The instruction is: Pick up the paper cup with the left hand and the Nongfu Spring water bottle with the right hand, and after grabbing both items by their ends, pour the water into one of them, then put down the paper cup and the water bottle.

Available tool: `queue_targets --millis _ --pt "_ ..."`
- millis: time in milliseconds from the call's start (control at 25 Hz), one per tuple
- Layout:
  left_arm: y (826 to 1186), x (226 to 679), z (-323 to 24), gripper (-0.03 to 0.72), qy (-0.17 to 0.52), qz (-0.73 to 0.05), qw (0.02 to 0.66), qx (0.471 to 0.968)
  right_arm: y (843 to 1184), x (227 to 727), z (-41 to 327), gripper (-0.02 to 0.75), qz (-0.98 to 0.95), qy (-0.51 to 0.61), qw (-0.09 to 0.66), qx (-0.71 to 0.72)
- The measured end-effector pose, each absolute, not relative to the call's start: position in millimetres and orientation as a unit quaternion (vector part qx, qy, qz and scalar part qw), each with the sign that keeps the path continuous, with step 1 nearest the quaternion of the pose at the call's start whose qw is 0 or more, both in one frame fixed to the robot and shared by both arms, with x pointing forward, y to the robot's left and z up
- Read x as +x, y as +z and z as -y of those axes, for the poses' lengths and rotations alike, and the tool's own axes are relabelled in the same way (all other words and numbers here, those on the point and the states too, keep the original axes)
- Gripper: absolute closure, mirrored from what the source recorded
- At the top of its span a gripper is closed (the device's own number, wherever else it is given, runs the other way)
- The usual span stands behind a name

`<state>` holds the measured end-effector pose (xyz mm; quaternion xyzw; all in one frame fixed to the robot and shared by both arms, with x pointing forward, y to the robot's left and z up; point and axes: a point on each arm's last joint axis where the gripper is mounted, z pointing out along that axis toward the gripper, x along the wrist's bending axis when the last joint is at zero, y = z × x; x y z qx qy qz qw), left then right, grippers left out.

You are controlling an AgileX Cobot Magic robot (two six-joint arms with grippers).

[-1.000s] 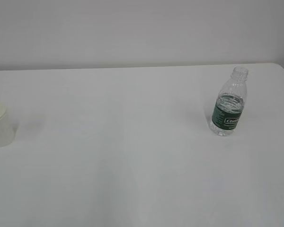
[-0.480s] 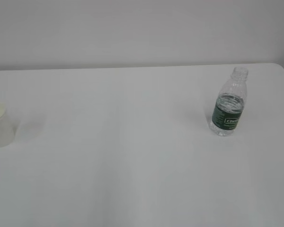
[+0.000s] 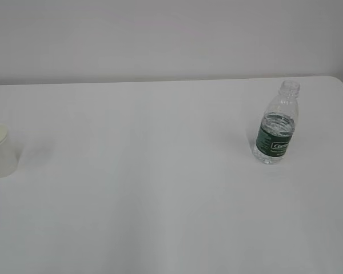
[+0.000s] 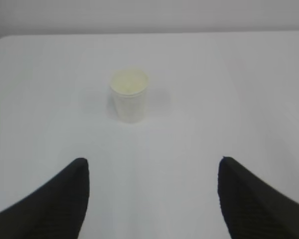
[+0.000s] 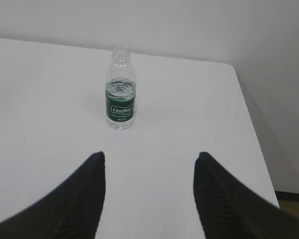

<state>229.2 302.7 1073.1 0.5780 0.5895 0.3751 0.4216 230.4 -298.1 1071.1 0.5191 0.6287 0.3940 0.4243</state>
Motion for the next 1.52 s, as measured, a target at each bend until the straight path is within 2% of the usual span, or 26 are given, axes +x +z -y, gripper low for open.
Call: queue_targets --millis 360,640,880,1160,1520 --pt "1091 256 -301 0.111 0.359 -0.6 0.404 0.589 1101 250 293 0.303 -0.611 0.433 0.423 0.51" --pt "1109 279 -298 0.111 0.379 -0.578 0.452 0.564 1114 269 289 0.303 -0.59 0.474 0.414 0.506" --pt "1120 283 -301 0.133 0.401 -0.574 0.433 0.568 1121 281 284 0.303 -0.598 0.485 0.403 0.495" --pt "1134 300 -299 0.152 0.424 -0.552 0.465 0.547 1127 294 285 0.304 -0.591 0.489 0.415 0.49" --pt "1133 348 -296 0.153 0.418 -0.555 0.461 0.552 1141 316 287 0.306 -0.544 0.519 0.46 0.473"
